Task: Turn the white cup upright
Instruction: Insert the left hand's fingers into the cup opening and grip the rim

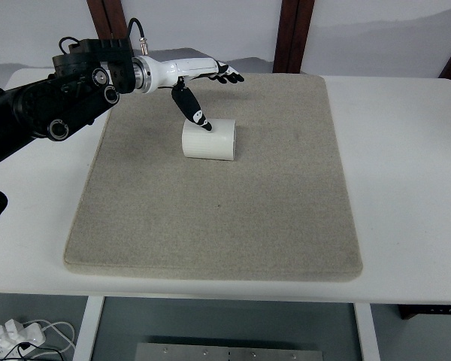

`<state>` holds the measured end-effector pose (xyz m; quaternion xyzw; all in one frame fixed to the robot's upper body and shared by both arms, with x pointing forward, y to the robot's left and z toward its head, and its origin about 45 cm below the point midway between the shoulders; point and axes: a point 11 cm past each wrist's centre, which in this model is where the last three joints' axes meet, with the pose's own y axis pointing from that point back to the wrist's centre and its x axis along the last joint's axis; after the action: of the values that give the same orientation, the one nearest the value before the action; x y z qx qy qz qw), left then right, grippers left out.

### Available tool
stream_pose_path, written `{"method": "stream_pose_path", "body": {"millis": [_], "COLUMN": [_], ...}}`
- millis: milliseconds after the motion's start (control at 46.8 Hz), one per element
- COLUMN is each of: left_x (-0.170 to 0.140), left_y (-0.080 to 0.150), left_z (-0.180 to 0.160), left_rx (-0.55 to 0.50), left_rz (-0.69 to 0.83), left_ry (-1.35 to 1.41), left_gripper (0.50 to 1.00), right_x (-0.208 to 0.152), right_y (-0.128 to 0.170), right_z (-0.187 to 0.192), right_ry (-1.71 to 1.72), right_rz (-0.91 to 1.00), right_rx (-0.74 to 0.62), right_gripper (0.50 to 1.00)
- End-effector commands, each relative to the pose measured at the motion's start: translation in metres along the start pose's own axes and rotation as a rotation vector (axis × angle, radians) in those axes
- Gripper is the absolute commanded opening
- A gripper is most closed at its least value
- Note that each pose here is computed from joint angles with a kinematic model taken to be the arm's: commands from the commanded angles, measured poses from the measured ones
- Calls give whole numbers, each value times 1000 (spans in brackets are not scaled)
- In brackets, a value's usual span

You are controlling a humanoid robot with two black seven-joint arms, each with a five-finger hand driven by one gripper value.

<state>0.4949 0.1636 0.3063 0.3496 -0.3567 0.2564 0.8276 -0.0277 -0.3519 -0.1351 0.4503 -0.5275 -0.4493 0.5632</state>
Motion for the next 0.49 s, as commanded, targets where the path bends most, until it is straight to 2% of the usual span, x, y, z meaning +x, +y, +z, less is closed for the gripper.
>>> {"method": "stream_pose_path", "body": {"millis": [0,470], "left_x": [-1,-17], "left_y": [0,-1], "left_z": [6,-6], "left_rx": [-9,91], "left_rz": [-23,-104], "left_ry": [-9,-12], "left_gripper": [990,988], "right_x": [0,0], "right_y": [0,0], "right_z": [0,0], "right_ry": [0,0], "right_rz": [0,1], "right_rx": [0,0], "right_gripper": [952,952]}}
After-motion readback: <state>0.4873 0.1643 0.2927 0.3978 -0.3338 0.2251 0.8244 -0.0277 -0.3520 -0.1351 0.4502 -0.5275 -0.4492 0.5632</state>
